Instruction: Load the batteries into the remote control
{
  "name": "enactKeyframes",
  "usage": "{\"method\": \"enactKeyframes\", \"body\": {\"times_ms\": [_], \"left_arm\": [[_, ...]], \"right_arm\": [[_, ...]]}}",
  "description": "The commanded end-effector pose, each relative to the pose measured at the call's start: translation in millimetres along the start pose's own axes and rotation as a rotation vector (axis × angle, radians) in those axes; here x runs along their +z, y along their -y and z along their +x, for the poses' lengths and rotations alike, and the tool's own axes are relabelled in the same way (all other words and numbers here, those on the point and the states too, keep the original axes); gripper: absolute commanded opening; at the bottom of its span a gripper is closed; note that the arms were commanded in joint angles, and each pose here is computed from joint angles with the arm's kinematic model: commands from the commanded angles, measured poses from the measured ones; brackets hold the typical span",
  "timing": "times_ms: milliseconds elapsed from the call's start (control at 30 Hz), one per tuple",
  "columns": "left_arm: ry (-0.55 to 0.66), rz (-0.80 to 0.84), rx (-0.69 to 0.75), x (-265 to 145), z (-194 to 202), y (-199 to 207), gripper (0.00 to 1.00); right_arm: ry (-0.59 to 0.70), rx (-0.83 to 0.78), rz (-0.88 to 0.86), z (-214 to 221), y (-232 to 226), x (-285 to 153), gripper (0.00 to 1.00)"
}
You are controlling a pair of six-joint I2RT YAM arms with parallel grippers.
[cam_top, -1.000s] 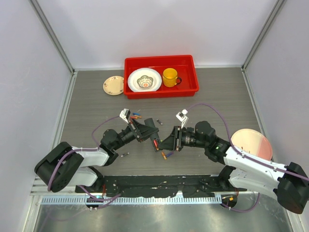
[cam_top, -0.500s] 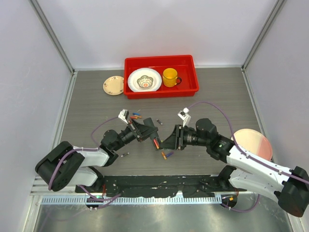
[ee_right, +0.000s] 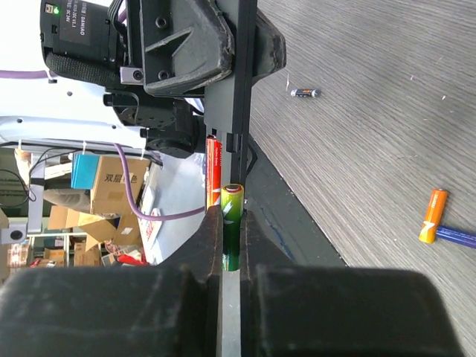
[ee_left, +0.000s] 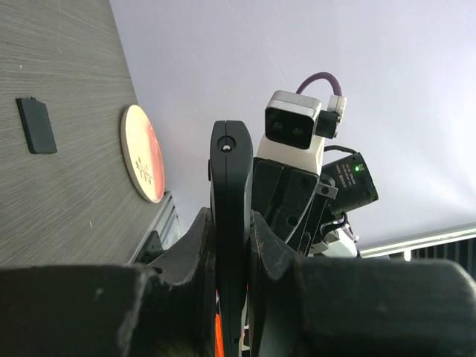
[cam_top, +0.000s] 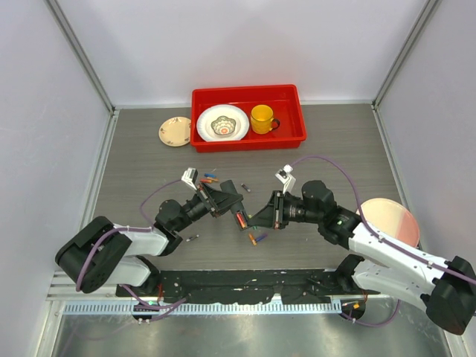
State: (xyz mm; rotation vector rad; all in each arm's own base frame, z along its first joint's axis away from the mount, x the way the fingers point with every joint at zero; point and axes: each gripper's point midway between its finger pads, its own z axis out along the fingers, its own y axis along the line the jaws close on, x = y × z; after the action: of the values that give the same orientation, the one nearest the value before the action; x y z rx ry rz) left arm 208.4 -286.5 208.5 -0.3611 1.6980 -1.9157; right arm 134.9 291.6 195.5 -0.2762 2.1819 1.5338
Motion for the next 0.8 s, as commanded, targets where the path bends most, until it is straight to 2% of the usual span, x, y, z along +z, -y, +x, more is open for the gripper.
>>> {"method": "enactKeyframes", "body": {"times_ms": [0,133,200,267,300,367,400,533,767], "left_arm": [[0.043,0.162,0.09,-0.1,-11.1,38.4,0.0],[0.043,0.142,0.118,-0.3,-11.7,34.3,0.0],[0.038,0.132,0.132,1.4,-11.8,35.1,0.0],[0.031,0.083,0.148,4.1,-11.8,25.4,0.0],[0.029,0.086,0.161,5.8,-12.4,29.4,0.0],[0.025,0.046,0.181,7.6,-12.5,21.7,0.0],[0.027,0.042,0.189,8.5,-13.5,22.1,0.0],[0.04,0.002,0.197,9.1,-16.1,14.0,0.0],[0.043,-0.017,0.177,8.9,-14.8,5.4,0.0]], "right_arm": [[0.037,-0.073,-0.03,-23.6,-21.5,-8.6,0.01],[0.007,-0.19,0.177,-41.0,-13.1,-24.8,0.01],[-0.081,-0.188,0.286,-32.7,0.4,-29.7,0.01],[-0.087,-0.266,0.336,-45.9,-8.5,-32.7,0.01],[-0.169,-0.263,0.401,-31.8,0.6,-32.7,0.01],[-0.176,-0.335,0.472,-43.0,-4.4,-35.9,0.01],[-0.249,-0.335,0.519,-32.0,1.4,-40.9,0.01],[-0.418,-0.373,0.572,-21.5,-4.6,-31.4,0.01],[-0.503,-0.319,0.56,-13.4,-9.5,-18.9,0.01]]}}
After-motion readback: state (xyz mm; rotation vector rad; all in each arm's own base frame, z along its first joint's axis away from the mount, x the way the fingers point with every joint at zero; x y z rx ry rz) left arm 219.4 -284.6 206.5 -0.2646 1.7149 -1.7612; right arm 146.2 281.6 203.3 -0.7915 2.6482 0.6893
